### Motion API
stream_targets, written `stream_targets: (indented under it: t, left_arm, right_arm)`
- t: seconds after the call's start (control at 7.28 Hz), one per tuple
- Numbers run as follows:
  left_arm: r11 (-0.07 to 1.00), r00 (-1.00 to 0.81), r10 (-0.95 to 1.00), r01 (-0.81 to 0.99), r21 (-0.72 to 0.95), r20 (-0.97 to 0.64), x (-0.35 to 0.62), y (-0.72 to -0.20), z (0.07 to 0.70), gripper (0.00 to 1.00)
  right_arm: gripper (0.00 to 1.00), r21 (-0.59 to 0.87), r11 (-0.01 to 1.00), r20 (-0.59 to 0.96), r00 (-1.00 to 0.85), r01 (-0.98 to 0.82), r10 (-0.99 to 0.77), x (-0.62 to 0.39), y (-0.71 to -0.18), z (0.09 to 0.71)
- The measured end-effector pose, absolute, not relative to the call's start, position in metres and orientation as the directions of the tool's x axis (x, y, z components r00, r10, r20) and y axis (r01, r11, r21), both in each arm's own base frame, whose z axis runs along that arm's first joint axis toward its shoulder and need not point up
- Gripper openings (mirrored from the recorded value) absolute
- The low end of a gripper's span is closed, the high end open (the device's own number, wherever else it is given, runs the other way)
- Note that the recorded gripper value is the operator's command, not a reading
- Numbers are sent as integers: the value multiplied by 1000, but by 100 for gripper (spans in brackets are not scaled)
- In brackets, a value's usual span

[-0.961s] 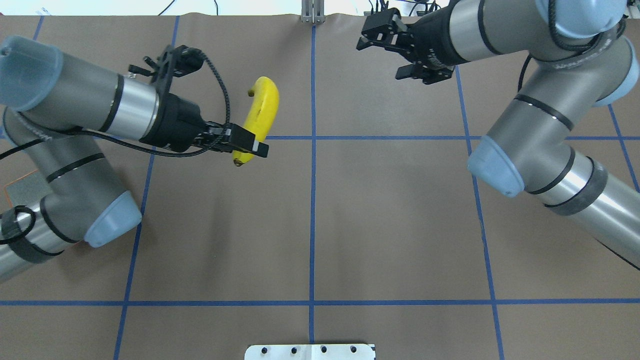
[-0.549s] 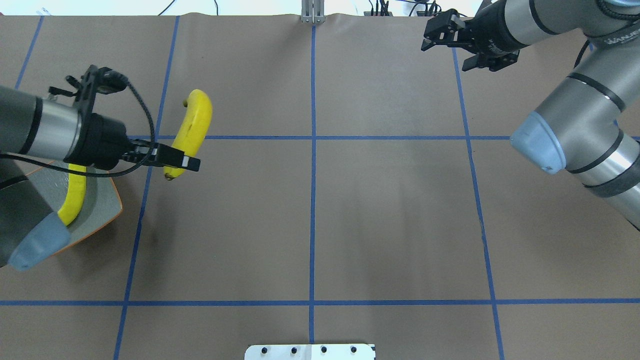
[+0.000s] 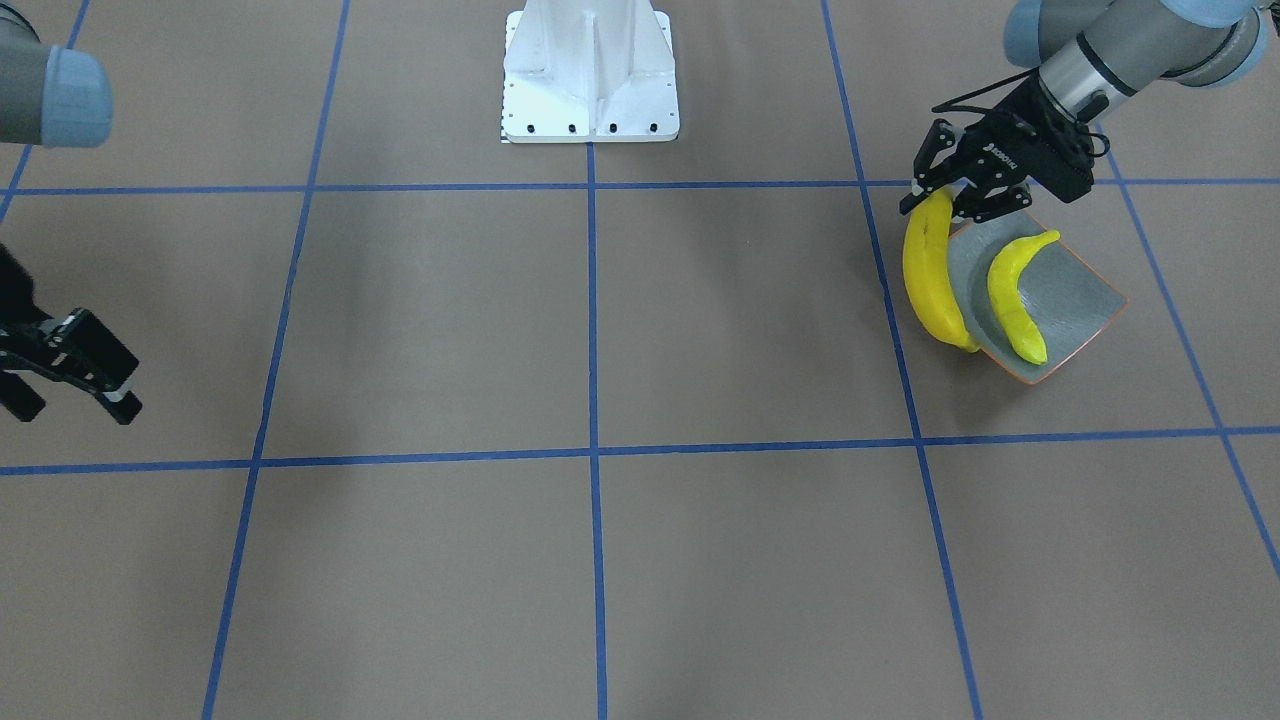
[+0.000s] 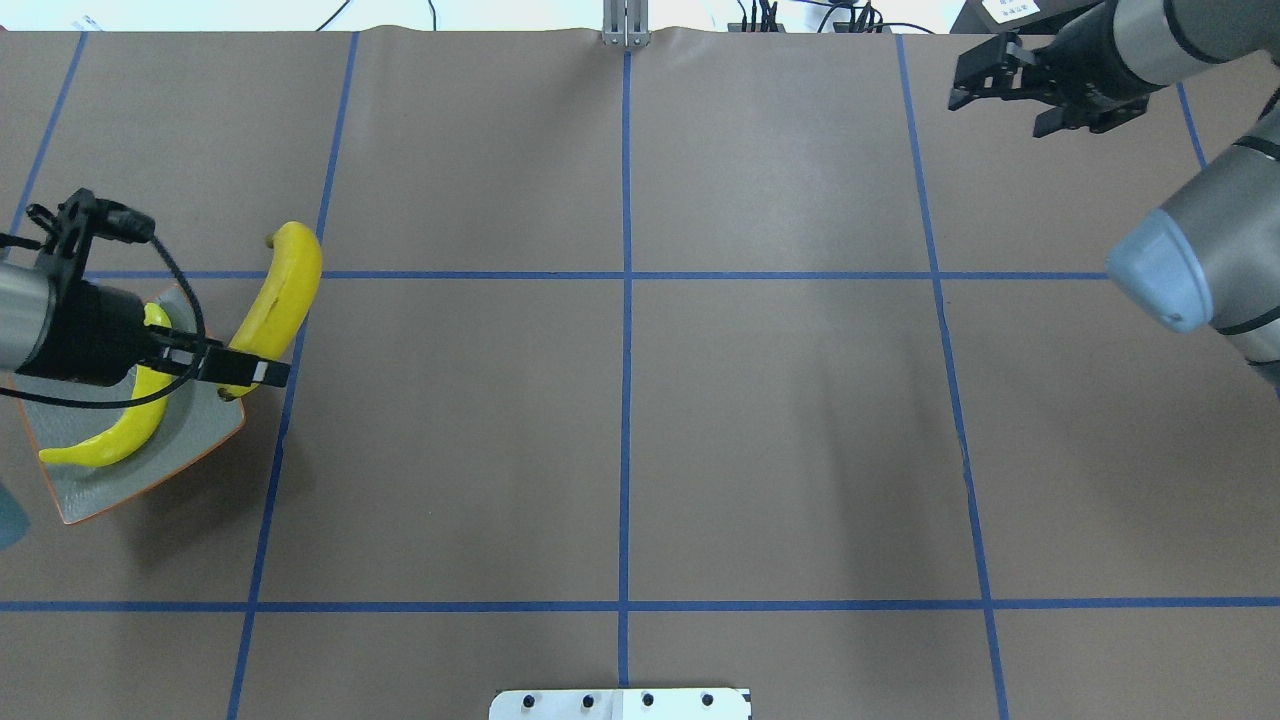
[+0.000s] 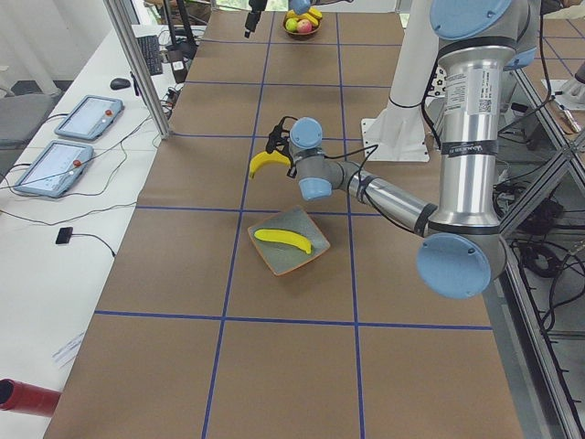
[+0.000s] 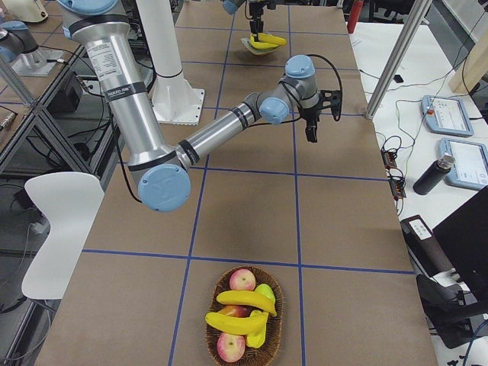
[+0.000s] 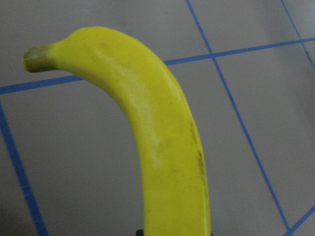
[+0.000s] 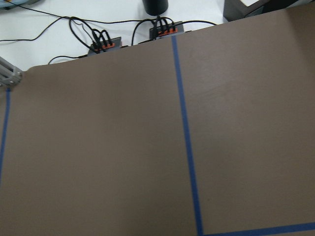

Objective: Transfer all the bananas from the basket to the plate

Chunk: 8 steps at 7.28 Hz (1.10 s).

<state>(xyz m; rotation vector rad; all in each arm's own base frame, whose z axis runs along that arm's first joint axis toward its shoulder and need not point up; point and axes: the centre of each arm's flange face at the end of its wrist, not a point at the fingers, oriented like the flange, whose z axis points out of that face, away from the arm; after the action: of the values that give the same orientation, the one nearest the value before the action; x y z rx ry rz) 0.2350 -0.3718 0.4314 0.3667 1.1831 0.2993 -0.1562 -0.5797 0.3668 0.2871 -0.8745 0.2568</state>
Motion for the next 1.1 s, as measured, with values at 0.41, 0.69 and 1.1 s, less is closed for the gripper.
stream_targets:
  t: [0.41, 0.69, 1.1]
  left_arm:
    - [864, 451, 488, -129, 486, -748, 207, -344, 496, 40]
    - [855, 464, 507, -169, 490, -726, 209, -339, 515, 91]
    - [824, 525, 541, -174, 539, -657, 212, -348, 530, 100]
  right_arm:
    - [100, 192, 949, 738, 675, -250, 28, -77, -599, 438]
    - [100, 205, 953, 724, 690, -223, 5, -41, -608, 467]
    - [100, 200, 955, 722, 692, -217, 6, -31, -614, 479]
